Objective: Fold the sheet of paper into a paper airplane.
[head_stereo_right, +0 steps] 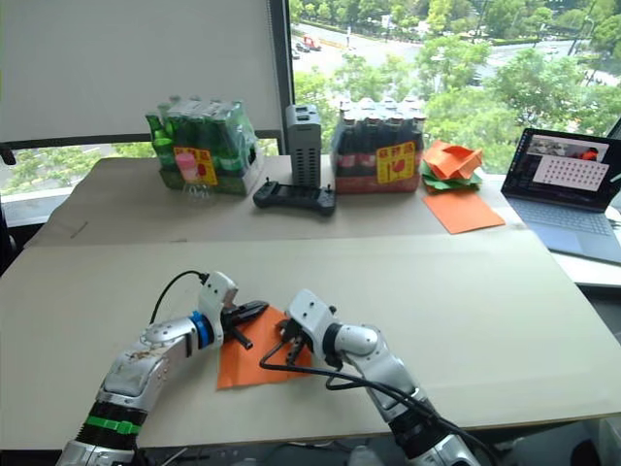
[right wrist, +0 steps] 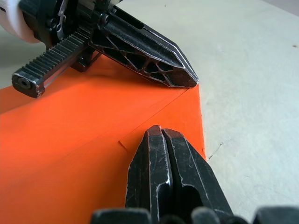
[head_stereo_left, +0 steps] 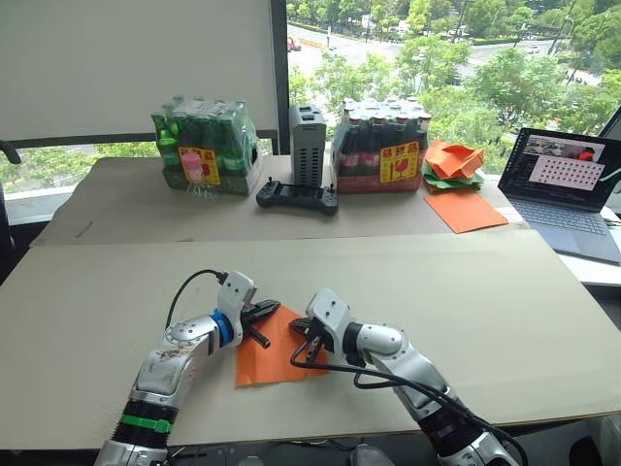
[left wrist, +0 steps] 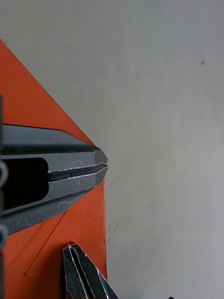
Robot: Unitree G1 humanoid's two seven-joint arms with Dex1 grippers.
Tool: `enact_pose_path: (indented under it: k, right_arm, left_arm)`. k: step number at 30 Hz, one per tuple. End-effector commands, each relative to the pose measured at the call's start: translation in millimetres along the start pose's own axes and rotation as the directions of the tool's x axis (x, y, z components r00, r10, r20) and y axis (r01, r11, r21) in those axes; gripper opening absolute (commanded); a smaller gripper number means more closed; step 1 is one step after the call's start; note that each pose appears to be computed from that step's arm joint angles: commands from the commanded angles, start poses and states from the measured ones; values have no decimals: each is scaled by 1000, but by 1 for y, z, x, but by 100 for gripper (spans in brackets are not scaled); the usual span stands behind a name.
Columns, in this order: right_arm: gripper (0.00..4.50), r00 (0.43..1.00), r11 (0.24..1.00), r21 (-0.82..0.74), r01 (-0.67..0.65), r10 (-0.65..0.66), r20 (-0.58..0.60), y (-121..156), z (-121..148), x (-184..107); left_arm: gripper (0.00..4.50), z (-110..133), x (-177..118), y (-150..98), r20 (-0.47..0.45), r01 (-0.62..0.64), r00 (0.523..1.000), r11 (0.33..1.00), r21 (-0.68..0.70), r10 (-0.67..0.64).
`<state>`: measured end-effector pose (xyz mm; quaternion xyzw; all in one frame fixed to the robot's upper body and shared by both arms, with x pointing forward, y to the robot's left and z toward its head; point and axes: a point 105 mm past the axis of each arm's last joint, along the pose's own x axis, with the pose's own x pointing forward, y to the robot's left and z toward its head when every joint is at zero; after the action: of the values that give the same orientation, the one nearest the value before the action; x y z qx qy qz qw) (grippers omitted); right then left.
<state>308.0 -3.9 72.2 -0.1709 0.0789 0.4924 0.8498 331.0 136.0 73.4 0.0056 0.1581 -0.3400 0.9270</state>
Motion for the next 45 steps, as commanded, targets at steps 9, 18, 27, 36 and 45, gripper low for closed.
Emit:
enact_pose_path:
  k: [9,18,27,36,45]
  right_arm:
    - [2,998,999,12,-30,31,-48,6,-14,5]
    - [2,998,999,13,-38,38,-52,8,-16,5]
    - [0,998,999,5,-40,41,-56,8,-16,7]
    - [0,998,1000,1,-27,27,-62,5,-18,4]
    - [0,998,1000,6,-7,7,-66,4,-20,2]
  left_arm:
    - [0,40,-30,-5,189,53,982,981,-188,-17]
    - [0,33,-87,18,224,17,971,910,-415,84]
    - [150,19,-90,24,193,-11,974,868,-496,122]
    - [150,12,-64,14,141,15,988,880,-475,59]
    - [150,9,-55,18,124,6,991,887,-462,58]
